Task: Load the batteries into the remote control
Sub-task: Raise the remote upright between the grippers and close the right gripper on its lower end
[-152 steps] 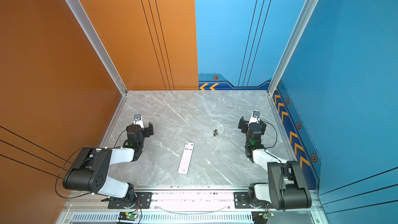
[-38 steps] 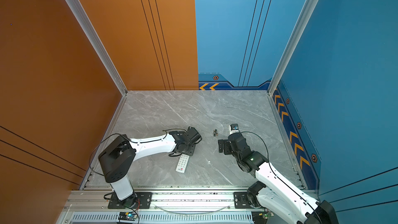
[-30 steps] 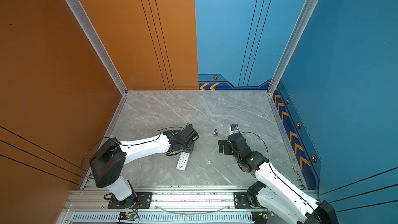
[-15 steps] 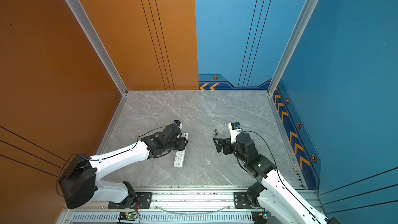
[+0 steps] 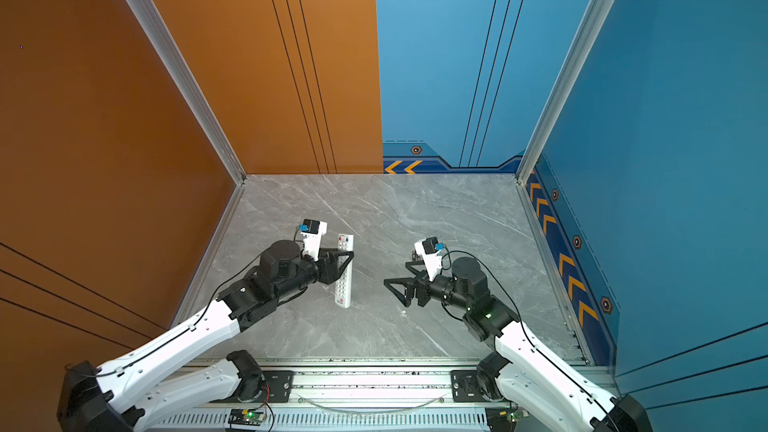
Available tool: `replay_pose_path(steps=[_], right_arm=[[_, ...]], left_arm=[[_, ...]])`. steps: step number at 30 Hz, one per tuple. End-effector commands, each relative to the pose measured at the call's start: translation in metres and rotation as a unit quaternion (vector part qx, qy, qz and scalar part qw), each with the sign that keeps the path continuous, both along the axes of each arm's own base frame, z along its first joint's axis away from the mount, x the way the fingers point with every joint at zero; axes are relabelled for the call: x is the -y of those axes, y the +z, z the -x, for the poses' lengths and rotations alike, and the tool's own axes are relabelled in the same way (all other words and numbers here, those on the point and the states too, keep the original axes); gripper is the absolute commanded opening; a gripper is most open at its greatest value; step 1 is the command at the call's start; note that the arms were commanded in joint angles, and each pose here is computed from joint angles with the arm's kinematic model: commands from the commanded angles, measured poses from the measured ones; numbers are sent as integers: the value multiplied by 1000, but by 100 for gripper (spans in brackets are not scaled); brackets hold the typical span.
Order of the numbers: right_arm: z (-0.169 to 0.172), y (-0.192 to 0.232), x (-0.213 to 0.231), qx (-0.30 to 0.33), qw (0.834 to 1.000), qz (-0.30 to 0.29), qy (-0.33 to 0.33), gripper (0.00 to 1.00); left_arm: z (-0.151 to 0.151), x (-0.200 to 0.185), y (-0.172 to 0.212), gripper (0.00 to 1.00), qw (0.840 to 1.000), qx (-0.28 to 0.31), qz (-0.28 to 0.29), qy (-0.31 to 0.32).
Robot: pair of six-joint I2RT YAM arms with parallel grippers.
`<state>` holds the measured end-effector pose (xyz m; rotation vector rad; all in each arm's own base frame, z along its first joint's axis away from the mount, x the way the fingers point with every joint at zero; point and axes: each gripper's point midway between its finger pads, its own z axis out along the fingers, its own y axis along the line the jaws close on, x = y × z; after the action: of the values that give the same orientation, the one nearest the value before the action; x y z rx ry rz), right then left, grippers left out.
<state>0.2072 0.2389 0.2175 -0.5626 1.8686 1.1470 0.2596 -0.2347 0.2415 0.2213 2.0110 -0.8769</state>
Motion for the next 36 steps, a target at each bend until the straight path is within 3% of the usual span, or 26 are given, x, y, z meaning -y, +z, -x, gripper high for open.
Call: replay_pose_path(steps=[1,12,26,36], right_arm=[[17,24,-20,34,997,-42,63,100],[32,41,-57,50,989,-75,118,100],[49,47,-82,59,981,-78,167,100],[55,52,-88,65,976,-86,190,94]], left_arm=[[11,11,31,0,996,50,48,-48],[36,29,78,0,977,96,134,-134],[57,41,93,0,961,117,154,-199],[71,47,101,0,948,121,172,-241]])
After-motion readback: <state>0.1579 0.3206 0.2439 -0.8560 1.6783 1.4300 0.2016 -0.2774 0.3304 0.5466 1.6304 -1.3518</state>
